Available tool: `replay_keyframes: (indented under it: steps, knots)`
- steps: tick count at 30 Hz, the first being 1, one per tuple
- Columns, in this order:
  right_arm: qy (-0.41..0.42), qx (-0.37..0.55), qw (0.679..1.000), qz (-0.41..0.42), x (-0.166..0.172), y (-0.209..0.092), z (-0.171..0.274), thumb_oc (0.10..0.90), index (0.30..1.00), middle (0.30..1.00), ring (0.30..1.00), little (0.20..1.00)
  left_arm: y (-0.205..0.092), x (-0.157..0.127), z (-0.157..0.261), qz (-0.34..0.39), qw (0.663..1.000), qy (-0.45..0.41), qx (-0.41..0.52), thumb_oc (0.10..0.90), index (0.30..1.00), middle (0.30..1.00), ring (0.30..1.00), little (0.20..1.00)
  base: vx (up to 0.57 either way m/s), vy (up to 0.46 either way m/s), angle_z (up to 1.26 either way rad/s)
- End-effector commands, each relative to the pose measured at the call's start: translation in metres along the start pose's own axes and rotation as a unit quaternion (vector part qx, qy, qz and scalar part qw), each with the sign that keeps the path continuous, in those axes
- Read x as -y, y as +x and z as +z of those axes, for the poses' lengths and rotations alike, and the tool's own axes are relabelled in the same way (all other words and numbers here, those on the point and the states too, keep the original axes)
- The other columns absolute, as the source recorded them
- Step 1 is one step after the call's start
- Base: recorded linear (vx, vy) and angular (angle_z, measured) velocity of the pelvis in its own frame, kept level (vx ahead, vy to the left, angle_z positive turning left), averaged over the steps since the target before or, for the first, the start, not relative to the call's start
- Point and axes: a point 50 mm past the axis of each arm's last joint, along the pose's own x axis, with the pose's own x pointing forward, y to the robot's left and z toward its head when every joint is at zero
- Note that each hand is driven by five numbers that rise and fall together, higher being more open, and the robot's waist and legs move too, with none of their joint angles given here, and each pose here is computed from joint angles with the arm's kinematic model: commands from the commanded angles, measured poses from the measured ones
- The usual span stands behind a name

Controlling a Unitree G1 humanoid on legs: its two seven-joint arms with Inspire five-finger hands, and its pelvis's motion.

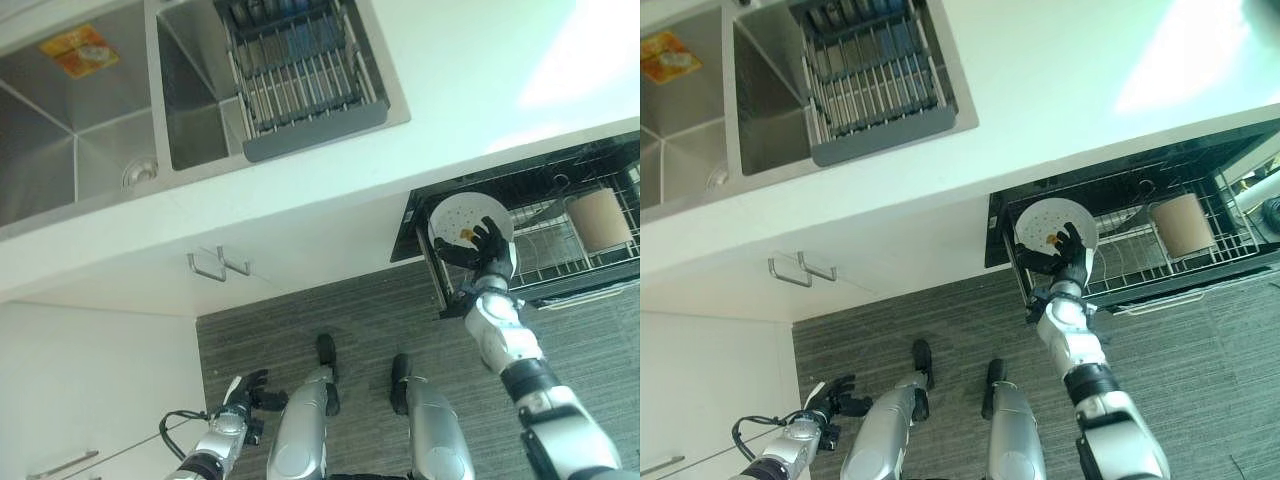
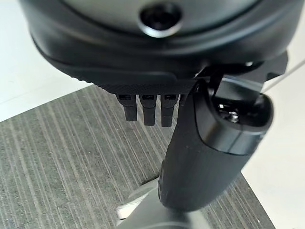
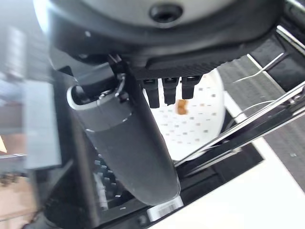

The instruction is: Place the dishes in the dishwasher.

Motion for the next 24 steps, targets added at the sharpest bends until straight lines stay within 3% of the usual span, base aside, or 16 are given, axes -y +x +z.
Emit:
replay_keyframes:
  steps: [1, 8, 11, 13, 17, 24]
  knots:
    - [-0.026, 0.185, 0.979, -0.077, 0.020, 0.005, 0.059, 0.800, 0.900, 0.900, 0.900, 0.900, -0.007, 0.010, -0.027, -0.011, 1.000, -0.009, -0.025, 0.800, 0.900, 0.900, 0.900, 0.900, 0.07, -0.038, -0.10]
    - [-0.003, 0.324, 0.945, -0.040, 0.038, -0.038, 0.087, 0.800, 0.900, 0.900, 0.900, 0.900, -0.020, 0.014, -0.065, -0.020, 0.997, -0.011, -0.070, 0.800, 0.900, 0.900, 0.900, 0.900, 0.09, -0.079, -0.11]
    - [0.021, 0.435, 0.895, -0.095, 0.086, -0.063, 0.126, 0.800, 0.900, 0.900, 0.900, 0.900, -0.026, 0.007, -0.081, -0.014, 0.996, -0.026, -0.089, 0.800, 0.900, 0.900, 0.900, 0.900, 0.11, -0.172, -0.12]
    - [0.013, 0.458, 0.876, -0.148, 0.111, -0.070, 0.134, 0.800, 0.900, 0.900, 0.900, 0.900, -0.027, 0.004, -0.084, -0.007, 0.996, -0.027, -0.089, 0.800, 0.900, 0.900, 0.900, 0.900, 0.08, -0.113, -0.15]
    - [-0.014, 0.436, 0.852, -0.289, 0.174, -0.079, 0.127, 0.800, 0.900, 0.900, 0.900, 0.900, -0.031, -0.013, -0.099, 0.017, 0.991, -0.054, -0.120, 0.800, 0.900, 0.900, 0.900, 0.900, 0.06, -0.090, -0.08]
    - [-0.106, 0.347, 0.811, -0.459, 0.248, -0.098, 0.085, 0.800, 0.900, 0.900, 0.900, 0.900, -0.033, -0.015, -0.109, 0.011, 0.986, -0.079, -0.148, 0.800, 0.900, 0.900, 0.900, 0.900, 0.09, 0.007, -0.16]
